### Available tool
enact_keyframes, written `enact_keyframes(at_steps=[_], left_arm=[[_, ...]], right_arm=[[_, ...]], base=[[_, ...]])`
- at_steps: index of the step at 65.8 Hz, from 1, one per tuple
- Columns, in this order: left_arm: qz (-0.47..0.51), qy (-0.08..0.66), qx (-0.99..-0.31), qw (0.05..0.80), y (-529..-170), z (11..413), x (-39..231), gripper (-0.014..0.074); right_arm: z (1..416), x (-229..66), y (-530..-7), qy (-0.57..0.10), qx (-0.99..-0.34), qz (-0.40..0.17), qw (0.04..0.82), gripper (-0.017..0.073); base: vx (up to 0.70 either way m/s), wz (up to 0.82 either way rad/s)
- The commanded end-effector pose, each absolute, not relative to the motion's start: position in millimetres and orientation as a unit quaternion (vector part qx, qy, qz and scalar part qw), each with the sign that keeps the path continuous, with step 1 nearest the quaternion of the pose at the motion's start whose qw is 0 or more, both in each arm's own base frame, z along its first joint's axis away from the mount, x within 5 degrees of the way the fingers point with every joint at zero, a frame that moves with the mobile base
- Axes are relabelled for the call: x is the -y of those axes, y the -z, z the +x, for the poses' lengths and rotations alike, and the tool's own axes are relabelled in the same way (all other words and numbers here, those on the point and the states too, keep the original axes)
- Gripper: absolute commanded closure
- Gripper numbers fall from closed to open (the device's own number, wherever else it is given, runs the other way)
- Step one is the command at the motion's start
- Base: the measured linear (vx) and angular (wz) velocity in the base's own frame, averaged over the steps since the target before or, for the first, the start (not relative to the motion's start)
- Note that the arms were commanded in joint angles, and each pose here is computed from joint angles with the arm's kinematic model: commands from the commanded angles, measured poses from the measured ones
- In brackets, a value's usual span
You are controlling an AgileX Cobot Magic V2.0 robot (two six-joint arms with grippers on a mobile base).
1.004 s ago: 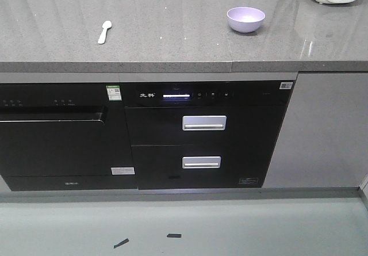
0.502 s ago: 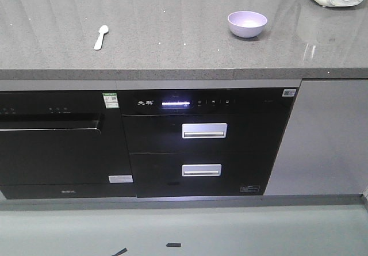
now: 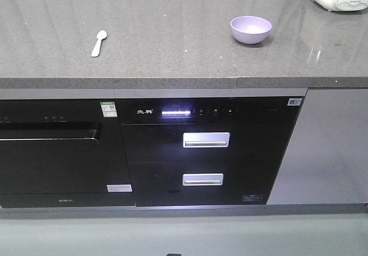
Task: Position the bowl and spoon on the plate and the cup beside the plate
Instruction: 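Continue driving forward until the countertop edge is close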
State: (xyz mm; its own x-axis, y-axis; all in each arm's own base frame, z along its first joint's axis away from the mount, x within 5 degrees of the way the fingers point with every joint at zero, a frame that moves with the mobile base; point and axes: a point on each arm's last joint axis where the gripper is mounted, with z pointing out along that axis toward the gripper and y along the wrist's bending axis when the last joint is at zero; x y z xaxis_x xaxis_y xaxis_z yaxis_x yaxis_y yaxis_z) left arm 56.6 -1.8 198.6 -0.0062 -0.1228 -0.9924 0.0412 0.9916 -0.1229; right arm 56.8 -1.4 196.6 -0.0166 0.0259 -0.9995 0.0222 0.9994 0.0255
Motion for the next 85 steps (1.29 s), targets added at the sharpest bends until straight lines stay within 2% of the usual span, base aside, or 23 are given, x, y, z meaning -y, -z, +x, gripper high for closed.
enact_keyframes(at_steps=[1,85], left_arm=[[-0.026,0.066,-0.692,0.718,-194.6,57.2,3.0,0.0599],[-0.026,0.066,-0.692,0.718,-194.6,57.2,3.0,0.0599]], right_arm=[[56.4,1.4,-198.5,0.003,-0.688,0.014,0.726,0.0565],[56.4,1.4,-198.5,0.003,-0.688,0.014,0.726,0.0565]], base=[[0.10,0.01],[0.08,0.01]])
